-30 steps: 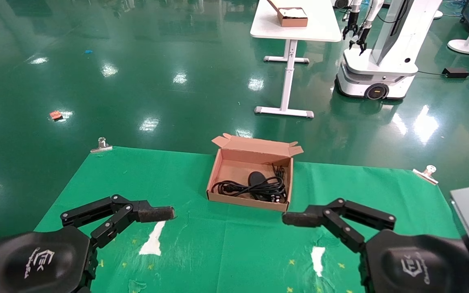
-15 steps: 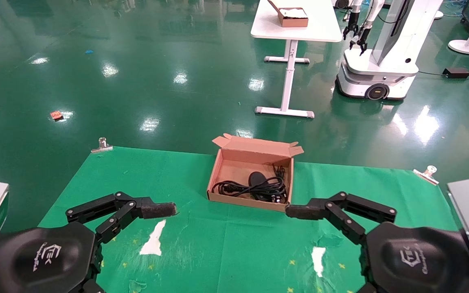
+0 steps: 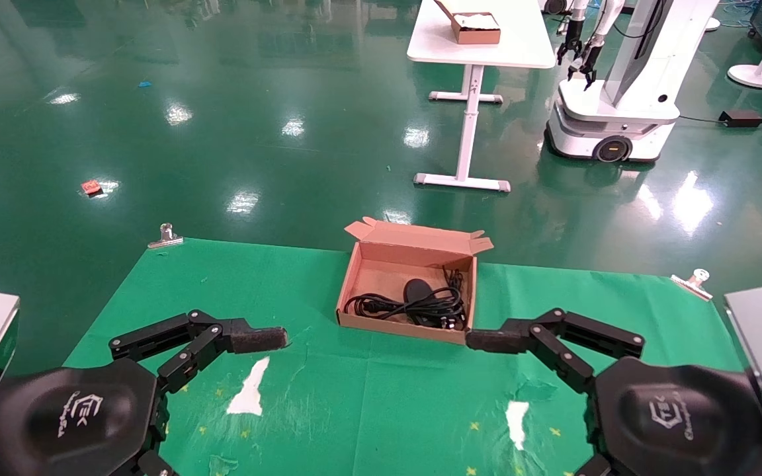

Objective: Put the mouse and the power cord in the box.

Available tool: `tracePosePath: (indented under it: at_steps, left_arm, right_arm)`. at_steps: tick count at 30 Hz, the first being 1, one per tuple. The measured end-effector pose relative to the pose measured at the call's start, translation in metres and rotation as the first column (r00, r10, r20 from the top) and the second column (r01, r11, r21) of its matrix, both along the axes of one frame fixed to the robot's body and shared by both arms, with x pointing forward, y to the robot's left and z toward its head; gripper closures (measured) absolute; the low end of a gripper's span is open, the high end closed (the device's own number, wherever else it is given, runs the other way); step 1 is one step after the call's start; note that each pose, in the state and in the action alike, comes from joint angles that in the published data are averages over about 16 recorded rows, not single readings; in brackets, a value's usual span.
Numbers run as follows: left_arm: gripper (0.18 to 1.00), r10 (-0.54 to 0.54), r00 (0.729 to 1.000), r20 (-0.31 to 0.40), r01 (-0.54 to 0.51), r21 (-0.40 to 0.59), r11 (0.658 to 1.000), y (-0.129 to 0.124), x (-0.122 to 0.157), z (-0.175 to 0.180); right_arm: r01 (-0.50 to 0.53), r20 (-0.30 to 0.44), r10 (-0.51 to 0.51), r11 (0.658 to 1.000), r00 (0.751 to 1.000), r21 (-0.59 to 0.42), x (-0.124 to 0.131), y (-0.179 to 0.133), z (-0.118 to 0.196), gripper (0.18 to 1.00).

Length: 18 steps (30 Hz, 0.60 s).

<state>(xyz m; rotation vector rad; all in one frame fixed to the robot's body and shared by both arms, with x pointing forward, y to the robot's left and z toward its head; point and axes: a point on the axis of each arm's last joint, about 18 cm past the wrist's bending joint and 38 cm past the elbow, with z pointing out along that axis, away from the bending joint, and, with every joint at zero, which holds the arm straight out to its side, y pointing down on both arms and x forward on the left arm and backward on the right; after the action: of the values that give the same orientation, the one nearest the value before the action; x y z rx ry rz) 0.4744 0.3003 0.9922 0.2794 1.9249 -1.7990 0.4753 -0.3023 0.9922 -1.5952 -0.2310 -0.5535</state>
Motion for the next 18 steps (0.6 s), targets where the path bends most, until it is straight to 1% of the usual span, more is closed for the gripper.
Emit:
tracePosePath:
  at_steps: [18]
  left_arm:
    - [0.184,0.001,1.0,0.0,-0.001,0.0,1.0,-0.0001,0.0006,0.0]
  right_arm:
    - [0.002,0.001,-0.002,1.0,1.0,0.0,0.0007,-0.0001,0.0002,0.178]
